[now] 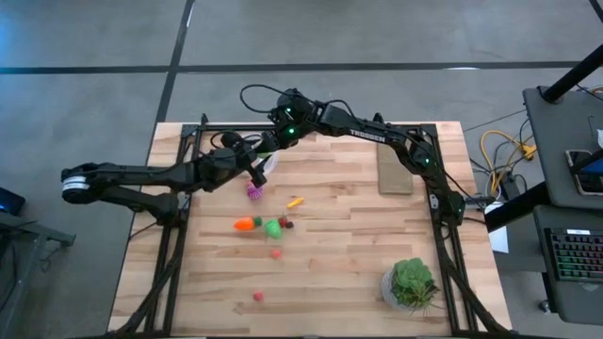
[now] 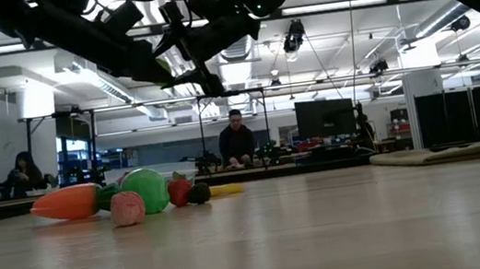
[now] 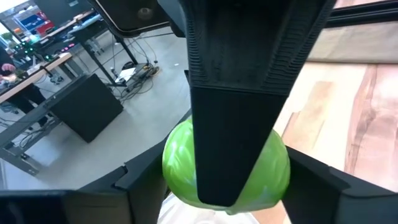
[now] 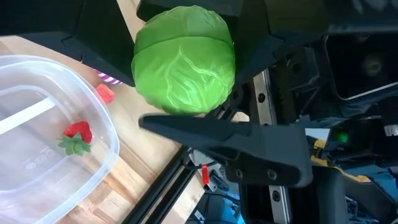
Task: Pick and placing Produce into tupperware
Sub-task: Put the cabbage into the transparent bin
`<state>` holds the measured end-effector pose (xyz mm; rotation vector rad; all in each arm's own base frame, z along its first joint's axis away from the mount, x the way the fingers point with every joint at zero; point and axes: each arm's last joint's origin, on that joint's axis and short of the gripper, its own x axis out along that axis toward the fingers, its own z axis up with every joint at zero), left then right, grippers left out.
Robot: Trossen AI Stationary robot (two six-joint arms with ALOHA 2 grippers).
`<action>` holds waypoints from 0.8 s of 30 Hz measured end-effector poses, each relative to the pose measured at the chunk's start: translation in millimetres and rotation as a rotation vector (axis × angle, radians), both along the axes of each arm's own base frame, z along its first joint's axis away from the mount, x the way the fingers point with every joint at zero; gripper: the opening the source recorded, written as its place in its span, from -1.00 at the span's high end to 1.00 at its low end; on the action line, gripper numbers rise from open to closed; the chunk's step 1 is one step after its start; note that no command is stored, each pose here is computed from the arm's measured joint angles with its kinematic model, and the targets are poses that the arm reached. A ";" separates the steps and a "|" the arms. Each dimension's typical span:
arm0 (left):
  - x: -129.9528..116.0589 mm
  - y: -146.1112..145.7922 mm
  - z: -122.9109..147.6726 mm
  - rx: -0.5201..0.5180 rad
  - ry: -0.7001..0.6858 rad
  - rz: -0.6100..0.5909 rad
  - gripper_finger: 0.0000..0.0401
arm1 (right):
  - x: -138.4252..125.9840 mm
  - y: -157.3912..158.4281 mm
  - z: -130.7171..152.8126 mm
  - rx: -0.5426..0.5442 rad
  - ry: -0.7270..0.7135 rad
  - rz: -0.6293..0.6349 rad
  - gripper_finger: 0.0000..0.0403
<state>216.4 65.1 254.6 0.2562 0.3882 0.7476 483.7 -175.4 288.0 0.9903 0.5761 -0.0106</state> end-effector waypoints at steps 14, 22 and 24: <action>-2.9 0.7 -2.3 0.000 0.036 0.028 -0.13 | -1.3 1.4 -2.1 0.018 0.019 0.019 -0.30; -5.7 1.4 -5.6 -0.008 0.074 0.035 -0.12 | -12.2 -4.1 -0.4 0.044 0.066 0.054 -0.46; -7.0 1.1 -8.4 -0.015 0.106 0.035 -0.12 | -17.3 -7.2 3.4 0.038 0.075 0.052 -0.49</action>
